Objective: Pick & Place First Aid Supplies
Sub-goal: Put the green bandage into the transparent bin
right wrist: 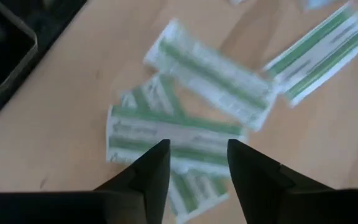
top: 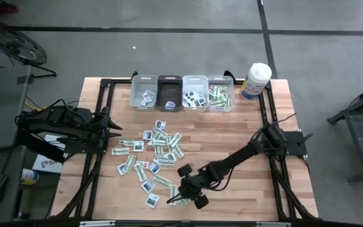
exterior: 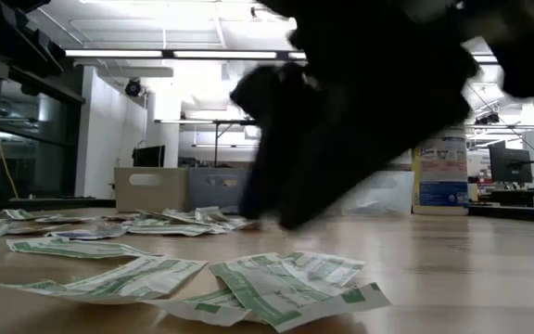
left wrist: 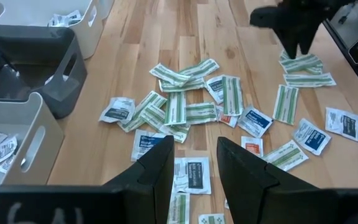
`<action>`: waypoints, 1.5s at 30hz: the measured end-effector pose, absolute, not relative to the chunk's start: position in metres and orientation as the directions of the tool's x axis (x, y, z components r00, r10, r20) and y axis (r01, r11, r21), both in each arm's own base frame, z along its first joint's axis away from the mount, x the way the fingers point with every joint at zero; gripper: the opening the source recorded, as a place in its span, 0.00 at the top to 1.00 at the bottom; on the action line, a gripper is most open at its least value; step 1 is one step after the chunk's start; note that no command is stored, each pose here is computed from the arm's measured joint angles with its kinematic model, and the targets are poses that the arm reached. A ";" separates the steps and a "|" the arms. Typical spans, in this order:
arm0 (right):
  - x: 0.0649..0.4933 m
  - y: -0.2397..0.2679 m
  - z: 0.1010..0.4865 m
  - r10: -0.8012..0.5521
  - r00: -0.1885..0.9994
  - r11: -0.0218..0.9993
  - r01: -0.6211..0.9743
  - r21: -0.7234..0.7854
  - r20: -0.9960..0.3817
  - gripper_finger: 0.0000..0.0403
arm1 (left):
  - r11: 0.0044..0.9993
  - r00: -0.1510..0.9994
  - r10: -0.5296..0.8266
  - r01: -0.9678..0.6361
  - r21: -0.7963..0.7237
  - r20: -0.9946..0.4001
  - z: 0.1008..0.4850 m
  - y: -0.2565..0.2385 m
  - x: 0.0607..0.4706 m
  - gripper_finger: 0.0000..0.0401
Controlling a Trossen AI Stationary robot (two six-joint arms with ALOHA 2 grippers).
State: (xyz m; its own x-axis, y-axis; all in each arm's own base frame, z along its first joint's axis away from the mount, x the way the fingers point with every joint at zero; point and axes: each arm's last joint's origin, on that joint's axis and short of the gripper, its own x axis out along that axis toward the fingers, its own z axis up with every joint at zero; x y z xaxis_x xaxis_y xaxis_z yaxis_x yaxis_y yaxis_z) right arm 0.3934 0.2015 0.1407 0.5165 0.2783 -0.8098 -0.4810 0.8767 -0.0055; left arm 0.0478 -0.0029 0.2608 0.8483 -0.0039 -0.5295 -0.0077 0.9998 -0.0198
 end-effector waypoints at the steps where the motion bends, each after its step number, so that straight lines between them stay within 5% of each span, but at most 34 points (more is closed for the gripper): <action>1: 0.394 0.203 0.136 0.287 0.507 0.874 -0.486 0.005 -0.813 0.60 | 1.000 0.848 -0.004 -0.008 -0.020 -0.530 0.261 -0.003 0.048 0.70; 11: 0.398 0.204 0.120 0.245 0.523 0.922 -0.387 0.028 -0.817 0.54 | 1.000 0.832 -0.002 -0.008 -0.016 -0.555 0.258 -0.003 0.046 0.70; 30: 0.402 0.202 0.120 0.202 0.571 0.956 -0.292 0.033 -0.796 0.74 | 1.000 0.820 -0.001 -0.008 -0.014 -0.573 0.257 -0.003 0.045 0.70; 45: 0.412 0.207 0.134 0.200 0.626 0.959 -0.283 0.020 -0.754 0.76 | 1.000 0.820 -0.004 -0.006 -0.015 -0.573 0.257 -0.003 0.045 0.70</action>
